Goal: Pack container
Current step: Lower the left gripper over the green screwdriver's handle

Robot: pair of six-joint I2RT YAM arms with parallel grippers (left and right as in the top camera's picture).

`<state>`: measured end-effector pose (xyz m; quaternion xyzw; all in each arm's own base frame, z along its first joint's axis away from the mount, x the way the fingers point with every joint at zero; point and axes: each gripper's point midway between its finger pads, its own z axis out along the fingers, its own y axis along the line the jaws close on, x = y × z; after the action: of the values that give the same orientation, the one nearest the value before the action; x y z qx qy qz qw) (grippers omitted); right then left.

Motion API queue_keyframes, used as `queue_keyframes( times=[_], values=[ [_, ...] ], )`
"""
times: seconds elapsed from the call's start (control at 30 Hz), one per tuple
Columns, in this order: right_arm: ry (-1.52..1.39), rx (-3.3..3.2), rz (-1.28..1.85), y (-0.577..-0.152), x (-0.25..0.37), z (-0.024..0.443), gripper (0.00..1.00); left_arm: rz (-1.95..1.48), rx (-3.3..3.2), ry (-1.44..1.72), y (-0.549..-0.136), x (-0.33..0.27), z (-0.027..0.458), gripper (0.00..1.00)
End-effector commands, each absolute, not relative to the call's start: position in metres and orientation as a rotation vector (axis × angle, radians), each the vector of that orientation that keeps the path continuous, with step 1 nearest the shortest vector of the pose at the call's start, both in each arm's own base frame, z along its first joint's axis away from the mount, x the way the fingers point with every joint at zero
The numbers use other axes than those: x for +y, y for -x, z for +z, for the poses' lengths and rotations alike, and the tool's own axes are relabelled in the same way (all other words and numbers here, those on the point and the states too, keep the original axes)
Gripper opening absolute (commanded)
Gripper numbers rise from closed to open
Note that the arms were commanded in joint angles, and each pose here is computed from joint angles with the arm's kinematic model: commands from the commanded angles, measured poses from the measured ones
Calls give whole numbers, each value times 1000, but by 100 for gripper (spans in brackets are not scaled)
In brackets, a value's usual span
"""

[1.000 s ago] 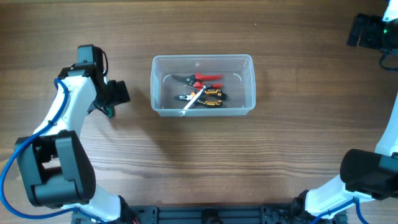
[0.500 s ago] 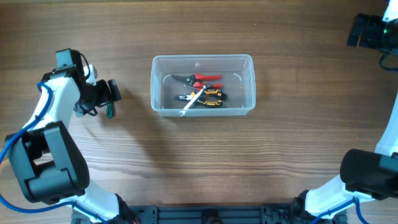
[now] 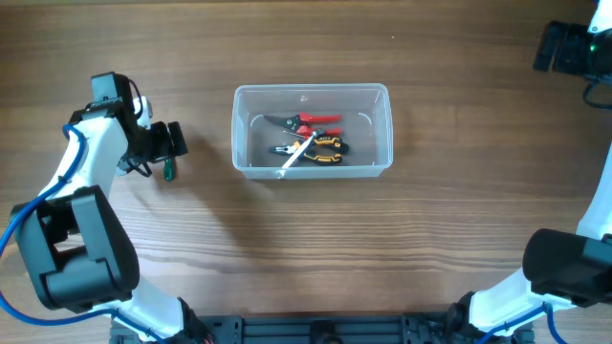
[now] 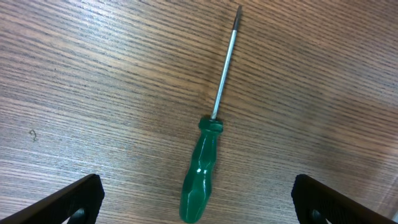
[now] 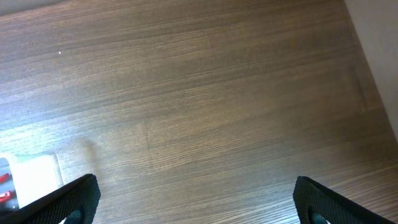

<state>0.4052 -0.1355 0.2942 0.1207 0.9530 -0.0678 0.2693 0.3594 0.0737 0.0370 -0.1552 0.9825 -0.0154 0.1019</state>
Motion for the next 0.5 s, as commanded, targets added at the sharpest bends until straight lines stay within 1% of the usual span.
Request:
queue_keyframes(
  times=[0.0, 0.1, 0.3, 0.47],
  values=[
    [-339, 2555, -167, -405, -133, 298, 100, -18, 2883, 409, -374, 75, 42, 100],
    [-339, 2555, -167, -405, -133, 298, 100, -17, 2873, 396, -378, 73, 46, 100],
    [-339, 2555, -167, -405, -133, 298, 100, 7, 2918, 392, -368, 71, 43, 100],
    [-339, 2555, -167, -405, -133, 298, 100, 84, 2930, 352, -368, 69, 41, 100]
  ],
)
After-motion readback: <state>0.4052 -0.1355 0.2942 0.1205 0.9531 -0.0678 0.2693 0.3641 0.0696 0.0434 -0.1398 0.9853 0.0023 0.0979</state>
